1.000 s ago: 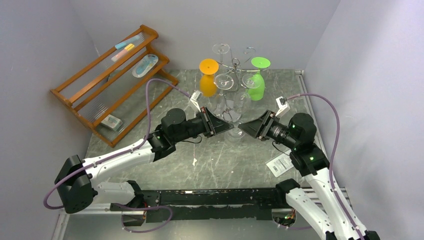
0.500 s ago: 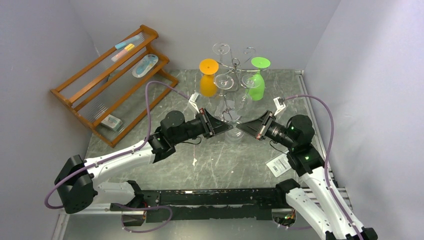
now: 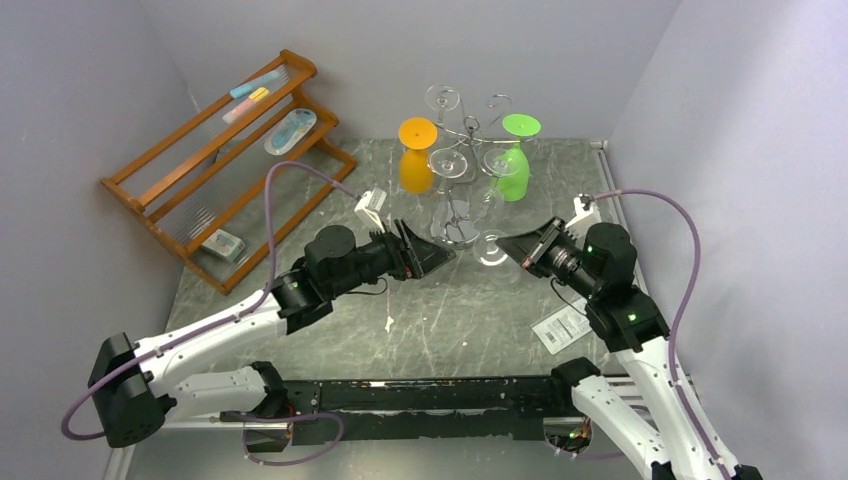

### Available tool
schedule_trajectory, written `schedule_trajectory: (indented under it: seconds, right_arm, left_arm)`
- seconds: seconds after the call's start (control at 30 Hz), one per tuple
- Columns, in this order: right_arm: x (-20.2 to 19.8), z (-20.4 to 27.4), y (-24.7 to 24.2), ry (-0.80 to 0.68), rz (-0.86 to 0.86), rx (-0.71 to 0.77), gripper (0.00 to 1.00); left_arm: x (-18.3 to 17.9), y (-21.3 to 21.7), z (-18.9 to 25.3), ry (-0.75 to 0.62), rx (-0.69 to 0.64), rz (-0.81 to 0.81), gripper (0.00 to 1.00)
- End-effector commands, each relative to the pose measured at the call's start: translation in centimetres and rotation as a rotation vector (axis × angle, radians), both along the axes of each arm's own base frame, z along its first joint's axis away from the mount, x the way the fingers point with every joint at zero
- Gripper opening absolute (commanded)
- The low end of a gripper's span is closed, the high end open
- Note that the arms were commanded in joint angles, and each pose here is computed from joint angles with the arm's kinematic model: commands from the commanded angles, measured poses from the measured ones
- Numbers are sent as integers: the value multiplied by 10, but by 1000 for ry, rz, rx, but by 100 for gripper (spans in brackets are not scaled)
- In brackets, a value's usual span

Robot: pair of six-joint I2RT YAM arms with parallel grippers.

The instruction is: Place the wine glass upside down on the wine glass rack

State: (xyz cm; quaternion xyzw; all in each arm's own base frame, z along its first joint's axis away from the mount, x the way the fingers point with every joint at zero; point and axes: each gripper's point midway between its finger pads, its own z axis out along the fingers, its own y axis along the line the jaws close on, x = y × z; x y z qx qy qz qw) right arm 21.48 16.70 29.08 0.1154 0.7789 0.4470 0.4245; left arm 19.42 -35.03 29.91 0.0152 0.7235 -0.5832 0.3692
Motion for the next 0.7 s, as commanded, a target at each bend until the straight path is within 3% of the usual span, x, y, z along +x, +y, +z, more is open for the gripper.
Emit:
schedule_trajectory:
  seconds: [0.0, 0.13, 0.37, 0.67]
  right_arm:
    - [14, -17, -49, 63, -275, -156, 0]
    - [18, -19, -84, 90, -465, -220, 0]
    - [24, -21, -124, 108, -695, -270, 0]
    - [63, 27, -147, -84, -920, -156, 0]
  left_arm:
    - [7, 24, 3, -159, 155, 67, 83]
    - [19, 53, 11, -237, 259, 190, 83]
    - [29, 86, 23, -322, 313, 321, 82]
    - [8, 83, 40, -417, 294, 207, 80]
